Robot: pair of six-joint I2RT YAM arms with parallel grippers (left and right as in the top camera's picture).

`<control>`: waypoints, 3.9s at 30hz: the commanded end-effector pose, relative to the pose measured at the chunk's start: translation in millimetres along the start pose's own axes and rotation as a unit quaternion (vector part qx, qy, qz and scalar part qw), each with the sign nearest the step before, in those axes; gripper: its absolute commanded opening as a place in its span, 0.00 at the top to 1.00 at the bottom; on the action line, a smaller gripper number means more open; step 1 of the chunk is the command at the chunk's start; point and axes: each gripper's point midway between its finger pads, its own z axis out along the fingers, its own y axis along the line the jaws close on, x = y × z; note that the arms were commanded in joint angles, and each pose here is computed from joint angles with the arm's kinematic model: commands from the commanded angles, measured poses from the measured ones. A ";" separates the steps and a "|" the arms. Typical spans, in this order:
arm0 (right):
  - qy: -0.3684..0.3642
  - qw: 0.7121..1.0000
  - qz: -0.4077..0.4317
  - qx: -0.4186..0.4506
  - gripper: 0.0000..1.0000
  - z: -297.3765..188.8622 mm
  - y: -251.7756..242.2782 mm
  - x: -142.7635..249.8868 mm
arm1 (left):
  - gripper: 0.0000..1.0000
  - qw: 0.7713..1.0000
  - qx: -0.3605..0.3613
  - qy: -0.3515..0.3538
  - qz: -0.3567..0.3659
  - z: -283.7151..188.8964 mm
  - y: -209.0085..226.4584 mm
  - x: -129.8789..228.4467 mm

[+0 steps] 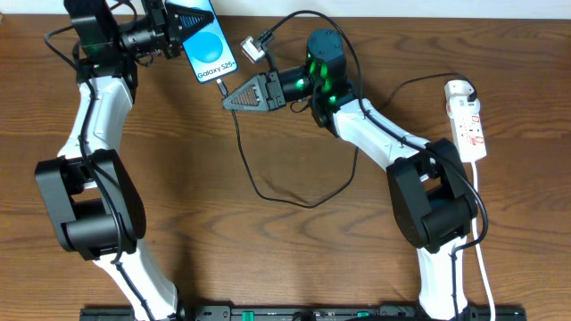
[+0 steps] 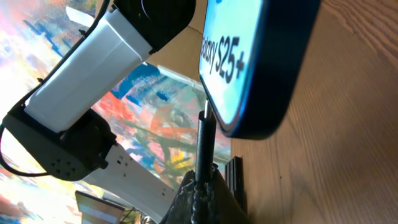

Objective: Plug charger to phone and switch on socket

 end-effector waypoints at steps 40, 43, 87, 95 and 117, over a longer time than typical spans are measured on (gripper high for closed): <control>-0.001 0.999 -0.044 -0.009 0.99 0.0 22.2 -6.1 | 0.93 0.998 0.019 0.005 0.060 -7.7 -32.3 -1.6; -0.001 0.999 -0.044 -0.010 0.99 0.0 23.2 -6.5 | 0.93 0.998 0.019 0.005 0.060 -7.4 -32.4 -1.4; -0.001 0.999 -0.040 -0.011 0.99 2.5 23.6 -5.8 | 0.93 0.997 0.026 0.026 0.062 6.0 -35.0 8.1; -0.008 0.999 -0.037 -0.006 0.99 -5.4 21.6 -9.8 | 0.93 0.997 0.027 0.029 0.062 5.9 -35.1 9.2; -0.026 0.999 -0.037 0.002 0.99 -12.6 18.5 -17.1 | 0.93 0.997 0.026 0.029 0.062 5.6 -35.1 9.0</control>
